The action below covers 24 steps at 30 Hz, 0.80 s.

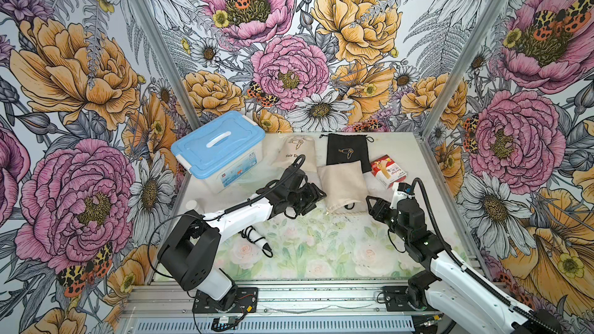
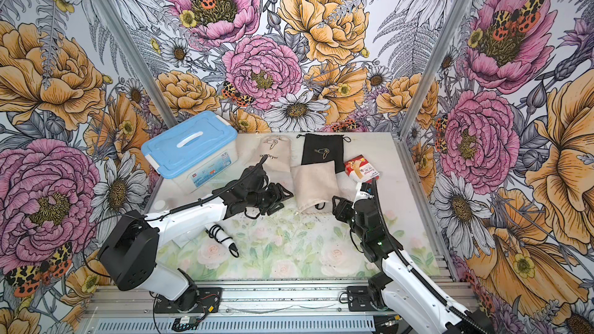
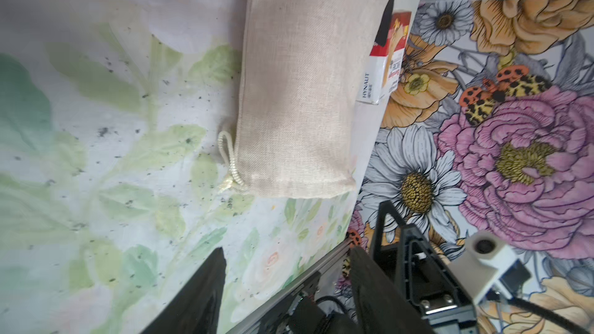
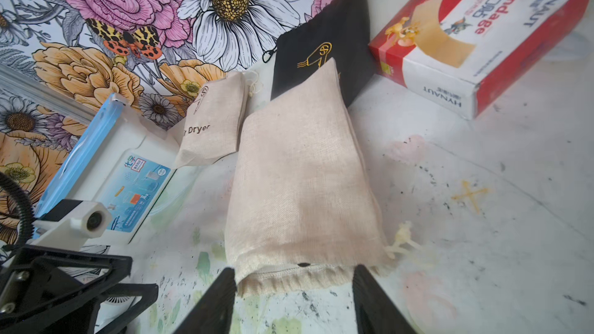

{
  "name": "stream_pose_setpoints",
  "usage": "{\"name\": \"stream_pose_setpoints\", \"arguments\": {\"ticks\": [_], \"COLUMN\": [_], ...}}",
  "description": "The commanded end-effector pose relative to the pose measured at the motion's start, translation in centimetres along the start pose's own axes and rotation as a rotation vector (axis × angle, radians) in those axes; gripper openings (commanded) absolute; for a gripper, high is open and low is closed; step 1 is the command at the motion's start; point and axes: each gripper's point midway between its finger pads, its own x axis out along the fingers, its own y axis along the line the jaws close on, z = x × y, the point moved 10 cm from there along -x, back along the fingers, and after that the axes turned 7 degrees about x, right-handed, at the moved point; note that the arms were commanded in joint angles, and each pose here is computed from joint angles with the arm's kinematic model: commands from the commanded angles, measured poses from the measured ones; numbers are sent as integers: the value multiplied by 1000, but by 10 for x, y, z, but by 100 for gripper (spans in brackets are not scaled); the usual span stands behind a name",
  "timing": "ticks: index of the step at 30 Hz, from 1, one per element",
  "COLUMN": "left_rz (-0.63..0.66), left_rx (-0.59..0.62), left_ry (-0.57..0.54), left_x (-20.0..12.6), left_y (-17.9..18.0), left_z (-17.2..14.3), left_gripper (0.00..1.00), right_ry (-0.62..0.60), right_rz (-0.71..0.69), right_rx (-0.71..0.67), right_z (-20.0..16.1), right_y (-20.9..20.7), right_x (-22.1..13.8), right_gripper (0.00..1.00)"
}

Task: Pack away hair dryers
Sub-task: Pull the drawstrings on both sides of the drawstring bag.

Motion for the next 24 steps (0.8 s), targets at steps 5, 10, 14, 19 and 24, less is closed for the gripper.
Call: {"name": "stream_pose_setpoints", "arguments": {"ticks": [5,10,14,19,24], "left_rz": [-39,40,77,88,113], "left_rx": [-414,-523,-567,-622,-651], "left_ry": [-135,-168,-178,-147,-146], "left_x": [23,33,41,59,71], "left_y": [0,15,25,31,38], "left_z": [-2,-12,-17,-23,-25], "left_gripper": [49,45,45,45,45], "right_ry": [-61,-50,-25,-17,-14], "right_rz": [-21,-38,-45,-44,-38], "right_rx": [49,83,124,138,139], "right_z": [11,17,24,31,35], "right_y": [2,0,-5,-6,-6], "right_x": [-4,-3,3,5,5], "right_gripper": [58,57,57,58,58]}}
